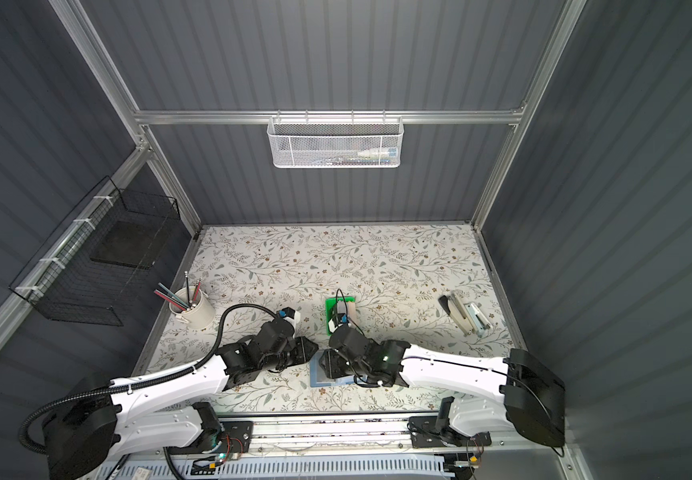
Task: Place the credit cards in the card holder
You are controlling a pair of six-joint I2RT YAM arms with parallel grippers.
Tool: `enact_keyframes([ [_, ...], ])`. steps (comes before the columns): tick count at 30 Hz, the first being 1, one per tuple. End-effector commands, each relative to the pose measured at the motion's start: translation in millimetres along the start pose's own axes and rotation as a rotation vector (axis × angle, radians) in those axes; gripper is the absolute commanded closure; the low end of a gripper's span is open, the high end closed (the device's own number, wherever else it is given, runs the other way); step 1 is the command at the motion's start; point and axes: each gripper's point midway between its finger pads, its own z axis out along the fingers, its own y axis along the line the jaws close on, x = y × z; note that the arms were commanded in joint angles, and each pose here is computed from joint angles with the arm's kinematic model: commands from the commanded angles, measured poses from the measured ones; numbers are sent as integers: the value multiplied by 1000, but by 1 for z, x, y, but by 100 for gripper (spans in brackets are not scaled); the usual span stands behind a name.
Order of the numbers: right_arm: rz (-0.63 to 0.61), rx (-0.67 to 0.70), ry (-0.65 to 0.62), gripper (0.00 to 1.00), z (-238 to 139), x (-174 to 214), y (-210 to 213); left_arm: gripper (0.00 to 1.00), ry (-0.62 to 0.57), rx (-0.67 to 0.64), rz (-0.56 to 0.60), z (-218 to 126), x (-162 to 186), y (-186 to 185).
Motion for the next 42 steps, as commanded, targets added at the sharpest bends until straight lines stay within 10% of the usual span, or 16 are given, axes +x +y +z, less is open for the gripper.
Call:
enact_keyframes([
  [1,-30,23,-3,56,-7,4,-12,80,-25,-6,63,0,-11,-15],
  [27,155,92,-207,46,-43,-46,-57,67,-84,41,271,-38,-1,-55],
  [42,163,222,-237,1,-53,-87,-89,67,-45,1,190,-13,-19,-29],
])
